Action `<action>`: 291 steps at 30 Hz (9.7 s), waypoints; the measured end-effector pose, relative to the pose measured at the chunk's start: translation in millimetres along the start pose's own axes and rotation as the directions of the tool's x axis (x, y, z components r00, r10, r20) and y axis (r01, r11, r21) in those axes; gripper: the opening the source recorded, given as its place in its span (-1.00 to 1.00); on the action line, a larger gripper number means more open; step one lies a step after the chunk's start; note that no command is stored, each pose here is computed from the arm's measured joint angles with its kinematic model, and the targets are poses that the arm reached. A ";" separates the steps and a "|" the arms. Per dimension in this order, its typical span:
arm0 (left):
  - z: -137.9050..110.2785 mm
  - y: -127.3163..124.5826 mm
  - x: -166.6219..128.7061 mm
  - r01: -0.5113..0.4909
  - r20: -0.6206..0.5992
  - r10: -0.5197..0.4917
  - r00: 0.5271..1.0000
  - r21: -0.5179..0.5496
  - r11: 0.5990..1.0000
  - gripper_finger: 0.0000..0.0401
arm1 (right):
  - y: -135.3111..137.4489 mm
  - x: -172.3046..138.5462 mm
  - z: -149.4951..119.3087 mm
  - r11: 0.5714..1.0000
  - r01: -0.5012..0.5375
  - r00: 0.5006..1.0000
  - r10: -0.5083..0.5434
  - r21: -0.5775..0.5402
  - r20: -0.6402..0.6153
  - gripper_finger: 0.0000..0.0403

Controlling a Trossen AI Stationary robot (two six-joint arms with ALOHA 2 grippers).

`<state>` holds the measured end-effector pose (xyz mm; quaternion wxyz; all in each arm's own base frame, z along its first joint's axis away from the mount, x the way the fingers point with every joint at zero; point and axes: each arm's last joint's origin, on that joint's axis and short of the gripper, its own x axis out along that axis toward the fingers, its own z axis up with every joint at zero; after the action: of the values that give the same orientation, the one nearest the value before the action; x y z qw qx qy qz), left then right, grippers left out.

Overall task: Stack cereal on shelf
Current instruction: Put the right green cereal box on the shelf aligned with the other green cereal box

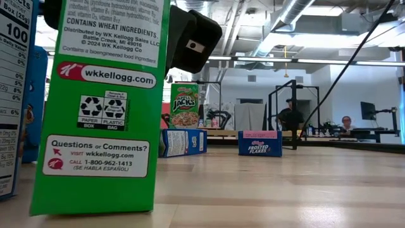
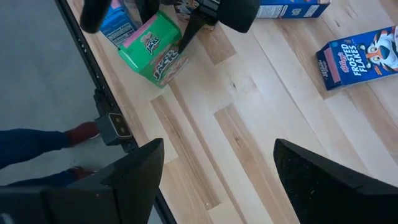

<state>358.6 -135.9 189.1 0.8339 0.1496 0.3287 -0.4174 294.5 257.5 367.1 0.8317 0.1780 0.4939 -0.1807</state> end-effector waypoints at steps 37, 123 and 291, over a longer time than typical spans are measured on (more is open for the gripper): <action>51.0 61.0 -102.4 -0.350 -0.125 0.328 0.937 -0.286 0.892 0.02 | -38.2 -44.3 29.4 0.990 -0.053 0.985 0.031 0.128 0.167 0.62; -12.7 105.3 1.5 -0.478 -0.345 0.353 0.870 -0.406 0.779 -0.18 | -28.1 -55.2 -15.5 0.988 -0.074 0.979 0.045 0.138 0.199 0.62; -48.5 -84.8 -301.4 -0.772 -0.271 0.961 0.052 -0.622 -0.134 0.63 | -356.7 111.9 305.3 0.787 0.314 0.936 -0.164 -0.531 0.311 -0.39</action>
<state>139.4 18.2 358.2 0.9139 -0.0211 0.1328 0.3830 405.7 -212.2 363.1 0.8714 -0.1685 0.4358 -0.1495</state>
